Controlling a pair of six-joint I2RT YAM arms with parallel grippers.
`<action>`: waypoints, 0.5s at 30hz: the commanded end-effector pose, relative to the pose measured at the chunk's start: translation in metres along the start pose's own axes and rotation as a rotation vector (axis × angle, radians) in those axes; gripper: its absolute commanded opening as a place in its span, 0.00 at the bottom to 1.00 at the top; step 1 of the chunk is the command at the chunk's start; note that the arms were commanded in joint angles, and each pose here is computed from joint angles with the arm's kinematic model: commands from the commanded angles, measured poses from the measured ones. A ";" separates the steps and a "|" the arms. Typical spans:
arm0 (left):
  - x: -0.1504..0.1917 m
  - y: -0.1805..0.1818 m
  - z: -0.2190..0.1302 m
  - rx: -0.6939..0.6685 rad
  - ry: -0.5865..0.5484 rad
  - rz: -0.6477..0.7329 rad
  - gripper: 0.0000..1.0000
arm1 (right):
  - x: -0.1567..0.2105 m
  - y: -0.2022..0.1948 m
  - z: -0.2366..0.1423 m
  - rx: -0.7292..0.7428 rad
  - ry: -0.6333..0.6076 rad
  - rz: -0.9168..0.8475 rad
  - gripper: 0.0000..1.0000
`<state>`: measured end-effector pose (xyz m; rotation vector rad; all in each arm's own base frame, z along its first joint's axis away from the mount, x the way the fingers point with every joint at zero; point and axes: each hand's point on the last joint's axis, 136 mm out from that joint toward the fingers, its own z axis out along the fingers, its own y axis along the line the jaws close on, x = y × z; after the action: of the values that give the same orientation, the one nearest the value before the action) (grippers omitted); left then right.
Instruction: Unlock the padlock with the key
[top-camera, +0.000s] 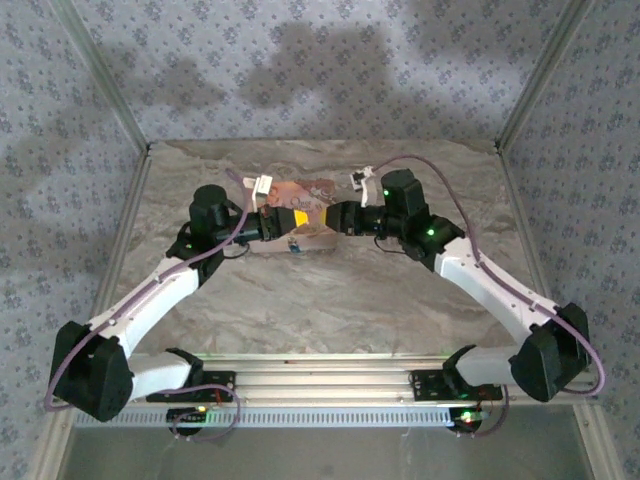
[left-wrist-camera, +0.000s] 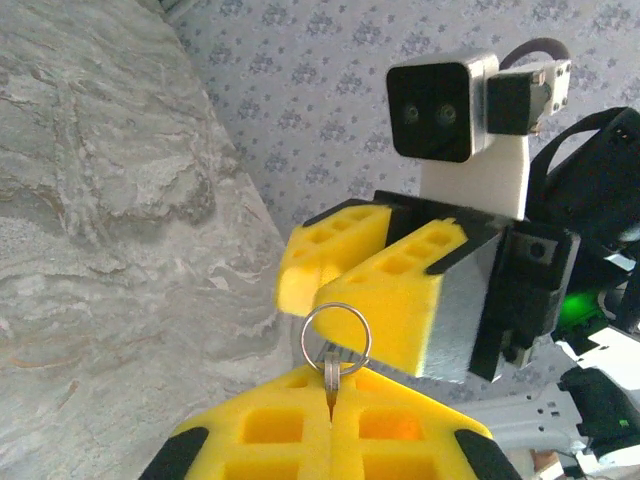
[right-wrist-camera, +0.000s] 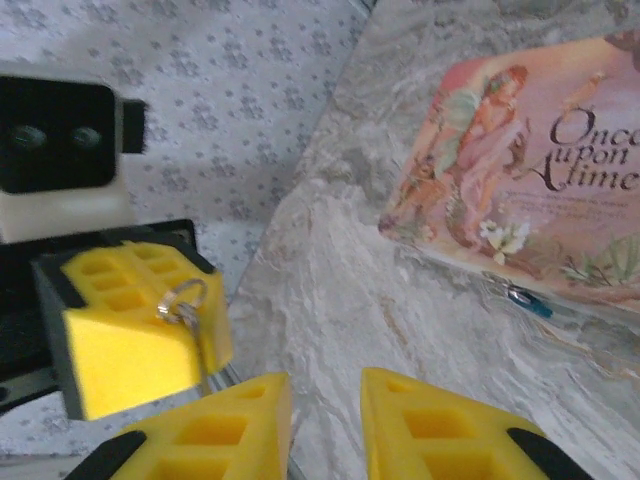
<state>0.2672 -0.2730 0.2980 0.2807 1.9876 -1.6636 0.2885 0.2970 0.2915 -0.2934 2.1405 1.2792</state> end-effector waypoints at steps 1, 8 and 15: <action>0.000 -0.019 0.002 0.047 0.045 0.076 0.00 | -0.016 0.019 -0.010 -0.056 -0.081 0.017 0.30; 0.013 -0.008 0.000 -0.033 0.092 0.170 0.00 | -0.029 0.035 -0.007 -0.073 -0.079 0.052 0.48; 0.019 0.001 0.003 -0.082 0.111 0.236 0.00 | -0.015 0.038 0.017 -0.047 0.029 0.106 0.48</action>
<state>0.2561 -0.2768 0.2775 0.4767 2.0524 -1.5071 0.2920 0.3211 0.3288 -0.2414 2.1051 1.3799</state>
